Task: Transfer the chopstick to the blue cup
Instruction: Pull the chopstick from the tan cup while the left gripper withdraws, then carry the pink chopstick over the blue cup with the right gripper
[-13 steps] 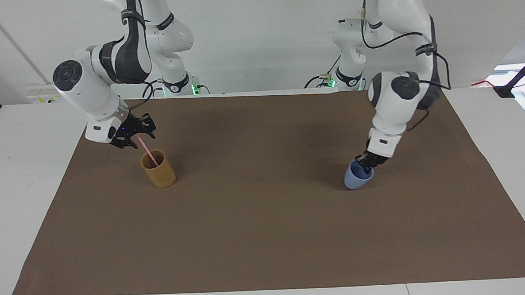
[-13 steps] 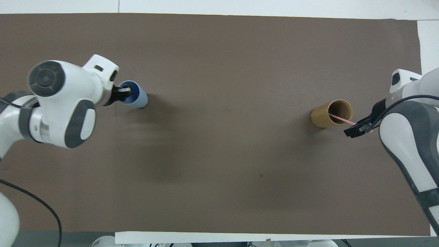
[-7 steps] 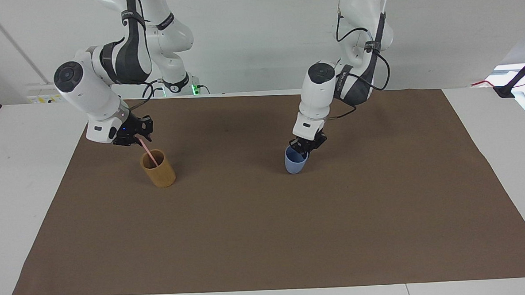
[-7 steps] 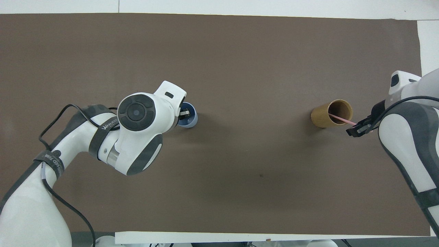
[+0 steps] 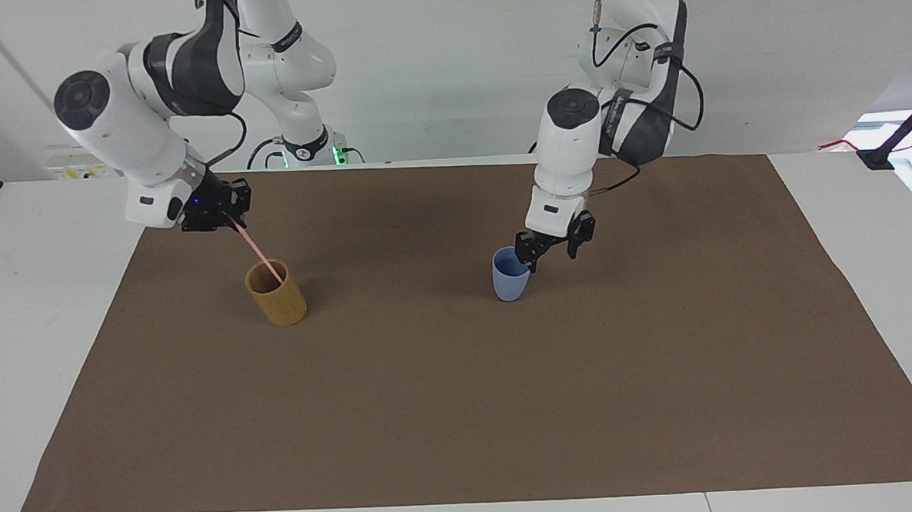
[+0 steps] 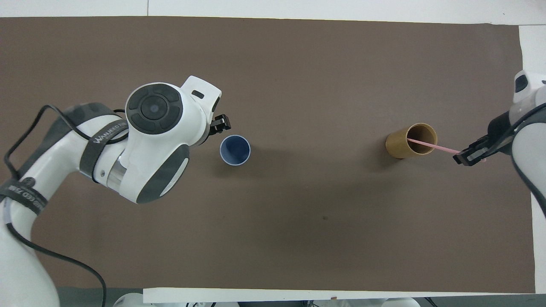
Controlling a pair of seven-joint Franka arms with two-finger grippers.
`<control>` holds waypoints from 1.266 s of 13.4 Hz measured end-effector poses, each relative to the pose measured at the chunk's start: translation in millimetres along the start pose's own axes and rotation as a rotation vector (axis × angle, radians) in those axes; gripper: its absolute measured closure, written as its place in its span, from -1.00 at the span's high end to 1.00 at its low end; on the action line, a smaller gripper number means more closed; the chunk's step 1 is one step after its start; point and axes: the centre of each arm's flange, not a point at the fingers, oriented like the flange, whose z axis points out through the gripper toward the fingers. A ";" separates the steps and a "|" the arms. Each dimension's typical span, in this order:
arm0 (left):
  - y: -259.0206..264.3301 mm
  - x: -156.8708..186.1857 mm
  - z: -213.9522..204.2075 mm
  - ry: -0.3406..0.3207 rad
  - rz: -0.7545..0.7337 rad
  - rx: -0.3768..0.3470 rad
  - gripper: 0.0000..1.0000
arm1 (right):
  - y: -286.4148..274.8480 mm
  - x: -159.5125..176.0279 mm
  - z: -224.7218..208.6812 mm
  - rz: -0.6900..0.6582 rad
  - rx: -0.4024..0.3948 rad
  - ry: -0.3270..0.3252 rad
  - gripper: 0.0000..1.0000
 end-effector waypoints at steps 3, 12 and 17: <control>-87.3 57.3 -74.2 0.018 -0.008 0.006 1.00 | -34.2 -5.6 -70.6 0.035 -0.024 0.020 -0.83; -277.5 95.8 -122.4 -0.079 0.171 0.020 1.00 | -332.8 159.6 -29.4 0.340 0.096 0.157 -0.83; -271.3 88.8 -119.8 -0.120 0.205 0.025 1.00 | -398.6 204.3 59.7 0.406 0.094 0.139 -0.83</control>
